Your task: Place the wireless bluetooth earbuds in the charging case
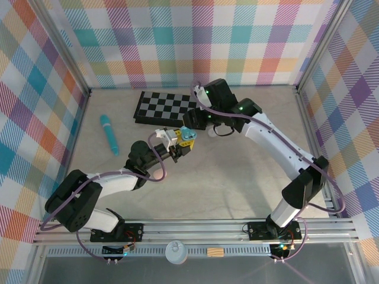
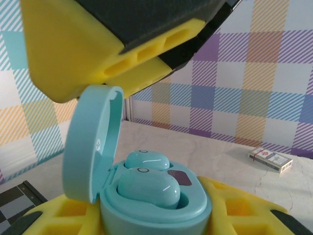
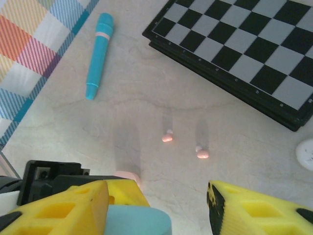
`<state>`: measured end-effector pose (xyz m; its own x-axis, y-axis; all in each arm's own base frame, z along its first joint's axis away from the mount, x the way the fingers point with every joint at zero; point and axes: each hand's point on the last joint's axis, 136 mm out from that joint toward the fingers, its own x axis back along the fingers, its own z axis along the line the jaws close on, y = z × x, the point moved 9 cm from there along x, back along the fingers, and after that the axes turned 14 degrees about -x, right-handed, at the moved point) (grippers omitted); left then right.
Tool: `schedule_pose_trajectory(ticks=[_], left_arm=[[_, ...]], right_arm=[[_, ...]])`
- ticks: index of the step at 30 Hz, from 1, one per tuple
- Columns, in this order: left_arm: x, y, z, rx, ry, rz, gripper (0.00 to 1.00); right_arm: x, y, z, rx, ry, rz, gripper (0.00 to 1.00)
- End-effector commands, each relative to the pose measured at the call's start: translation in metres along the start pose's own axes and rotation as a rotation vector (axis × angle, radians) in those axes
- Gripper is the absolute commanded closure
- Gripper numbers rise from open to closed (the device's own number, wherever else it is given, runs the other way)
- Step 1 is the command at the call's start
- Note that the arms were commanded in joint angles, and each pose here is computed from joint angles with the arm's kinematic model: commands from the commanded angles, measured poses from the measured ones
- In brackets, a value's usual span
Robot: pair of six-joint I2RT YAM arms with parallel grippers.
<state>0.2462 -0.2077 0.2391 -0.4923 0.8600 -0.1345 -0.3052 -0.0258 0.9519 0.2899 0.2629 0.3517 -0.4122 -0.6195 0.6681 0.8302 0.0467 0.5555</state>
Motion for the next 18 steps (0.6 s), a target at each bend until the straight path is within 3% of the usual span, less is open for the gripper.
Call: schedule_pose_trajectory(ticks=[1, 8, 18], left_arm=[[0.002, 0.018, 0.003, -0.032, 0.031, -0.070, 0.74], [0.001, 0.024, 0.005, -0.040, 0.036, -0.068, 0.74], [0.002, 0.045, 0.009, -0.027, 0.056, -0.153, 0.74]], right_arm=[[0.010, -0.010, -0.004, 0.000, -0.008, 0.037, 0.44], [0.033, -0.021, -0.008, -0.119, 0.088, -0.013, 0.43], [0.034, -0.030, -0.018, -0.478, 0.569, 0.095, 0.34]])
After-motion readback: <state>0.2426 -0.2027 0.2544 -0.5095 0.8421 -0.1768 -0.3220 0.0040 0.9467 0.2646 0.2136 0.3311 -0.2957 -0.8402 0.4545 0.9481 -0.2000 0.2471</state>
